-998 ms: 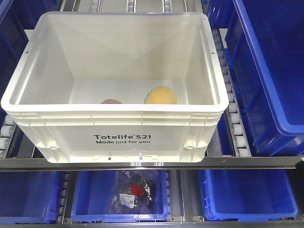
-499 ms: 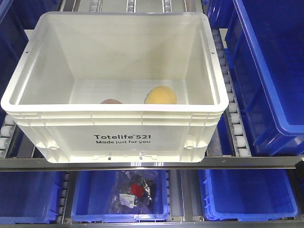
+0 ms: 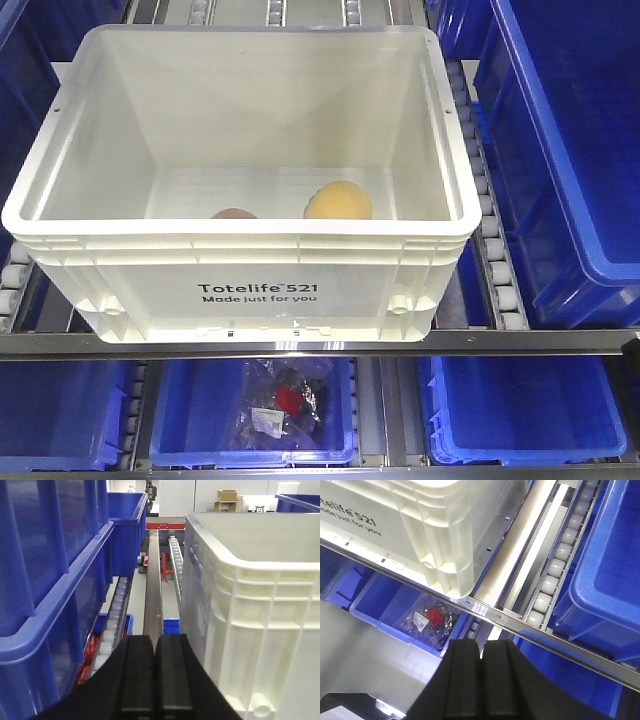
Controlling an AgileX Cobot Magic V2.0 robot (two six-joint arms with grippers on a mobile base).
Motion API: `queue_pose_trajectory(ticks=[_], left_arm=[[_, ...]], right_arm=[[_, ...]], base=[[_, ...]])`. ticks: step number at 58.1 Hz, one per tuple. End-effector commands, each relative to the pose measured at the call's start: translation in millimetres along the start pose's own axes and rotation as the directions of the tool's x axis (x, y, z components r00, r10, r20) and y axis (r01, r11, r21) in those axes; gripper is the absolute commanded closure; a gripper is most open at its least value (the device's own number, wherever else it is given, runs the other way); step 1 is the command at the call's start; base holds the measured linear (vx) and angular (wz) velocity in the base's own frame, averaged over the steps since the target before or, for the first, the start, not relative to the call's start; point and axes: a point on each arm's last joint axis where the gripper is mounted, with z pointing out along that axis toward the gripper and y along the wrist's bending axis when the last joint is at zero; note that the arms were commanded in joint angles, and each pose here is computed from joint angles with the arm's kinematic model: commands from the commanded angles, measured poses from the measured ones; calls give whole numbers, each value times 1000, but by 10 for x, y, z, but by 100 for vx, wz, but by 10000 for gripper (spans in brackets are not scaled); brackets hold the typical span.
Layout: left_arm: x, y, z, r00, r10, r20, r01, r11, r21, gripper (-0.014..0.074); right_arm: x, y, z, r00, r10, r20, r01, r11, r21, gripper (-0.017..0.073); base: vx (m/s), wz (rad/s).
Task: Place moving items into box and shelve
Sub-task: 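Open both grippers and withdraw them from the shelved tote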
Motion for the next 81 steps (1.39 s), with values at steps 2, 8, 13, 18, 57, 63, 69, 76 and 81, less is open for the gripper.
queue_pose_trajectory(ticks=[2,8,13,18,57,63,69,76,81], left_arm=[[2,-1,-3,997,-19,75,19,1000,2,610],[2,-1,-3,997,-19,75,19,1000,2,610],[2,-1,-3,997,-19,75,19,1000,2,610],[2,-1,-3,997,-19,75,19,1000,2,610],[2,-1,-3,997,-19,75,19,1000,2,610],[2,-1,-3,997,-19,75,19,1000,2,610],[2,-1,-3,997,-19,75,19,1000,2,610],[2,-1,-3,997,-19,75,19,1000,2,610],[2,-1,-3,997,-19,75,19,1000,2,610]], right_arm=[[-115,-17,-46,997,-14,81,13,1000,11,575],[-115,-17,-46,997,-14,81,13,1000,11,575],[-115,-17,-46,997,-14,81,13,1000,11,575],[-115,-17,-46,997,-14,81,13,1000,11,575],[793,-35,485,727,59,684,-318,912,260,575],[921,-28,582,697,35,716,-337,897,285,575],[987,-17,635,674,19,739,-341,895,288,575],[970,-17,619,661,10,750,-340,896,287,575],[971,-17,620,662,11,749,-340,896,287,575]], base=[[0,0],[0,0],[0,0],[0,0],[0,0],[0,0],[0,0],[0,0],[0,0]])
